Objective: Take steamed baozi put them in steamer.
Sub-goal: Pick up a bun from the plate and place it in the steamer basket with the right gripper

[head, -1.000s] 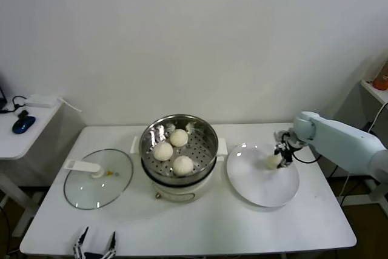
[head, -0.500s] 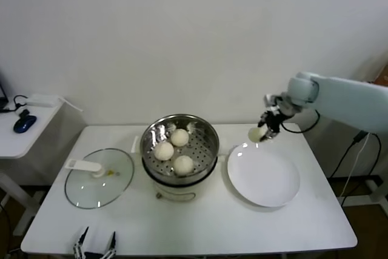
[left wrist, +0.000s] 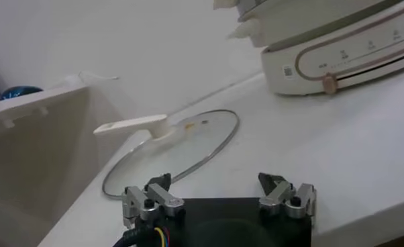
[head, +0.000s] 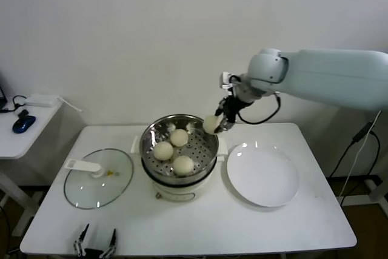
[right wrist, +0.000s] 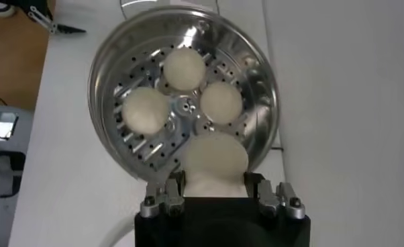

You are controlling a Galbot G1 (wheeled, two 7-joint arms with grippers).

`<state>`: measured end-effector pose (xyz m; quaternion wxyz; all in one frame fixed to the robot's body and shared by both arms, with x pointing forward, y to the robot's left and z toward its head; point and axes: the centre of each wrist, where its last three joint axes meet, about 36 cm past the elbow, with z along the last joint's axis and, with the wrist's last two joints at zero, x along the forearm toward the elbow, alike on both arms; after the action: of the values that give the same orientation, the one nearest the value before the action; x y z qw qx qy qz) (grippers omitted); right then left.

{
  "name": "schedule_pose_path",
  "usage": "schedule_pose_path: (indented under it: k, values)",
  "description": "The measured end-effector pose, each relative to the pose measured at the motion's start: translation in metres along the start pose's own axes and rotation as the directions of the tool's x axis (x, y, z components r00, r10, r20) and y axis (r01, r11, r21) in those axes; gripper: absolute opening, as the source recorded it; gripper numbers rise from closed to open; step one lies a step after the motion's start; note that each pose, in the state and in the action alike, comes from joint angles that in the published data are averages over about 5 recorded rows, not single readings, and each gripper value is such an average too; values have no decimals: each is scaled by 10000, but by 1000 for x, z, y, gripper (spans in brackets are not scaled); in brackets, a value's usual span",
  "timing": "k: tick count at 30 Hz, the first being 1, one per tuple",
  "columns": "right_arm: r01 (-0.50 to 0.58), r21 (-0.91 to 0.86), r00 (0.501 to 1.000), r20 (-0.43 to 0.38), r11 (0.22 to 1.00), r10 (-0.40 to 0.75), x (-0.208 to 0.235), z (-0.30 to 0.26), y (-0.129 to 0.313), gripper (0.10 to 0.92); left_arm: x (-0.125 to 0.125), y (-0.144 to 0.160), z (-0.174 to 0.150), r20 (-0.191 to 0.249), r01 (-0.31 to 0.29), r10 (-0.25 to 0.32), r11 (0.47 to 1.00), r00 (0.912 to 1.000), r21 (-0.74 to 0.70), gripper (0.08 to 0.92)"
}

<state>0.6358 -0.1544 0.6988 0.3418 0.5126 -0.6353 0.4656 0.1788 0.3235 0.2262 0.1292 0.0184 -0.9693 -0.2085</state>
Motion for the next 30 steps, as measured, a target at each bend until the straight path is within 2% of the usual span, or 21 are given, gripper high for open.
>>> schedule_pose_path:
  k: [11,23,26,30]
  values:
    - [288,85,9985,-459,9995,-284,-74,-20,7,594,0,-1,2,3,50,-50,9999,10000,95,823]
    - [387,110,9968,-706,9992,-378,-115,-21,11,596,-1,-2,3,16,21,-21,10000,10000,62,823]
    - [364,129,9964,-766,9993,-353,-116,-20,11,628,-1,-1,3,21,29,-29,10000,10000,53,823]
    - [295,150,9967,-760,9995,-283,-113,-18,9,730,-2,-1,3,36,48,-48,10000,10000,51,823]
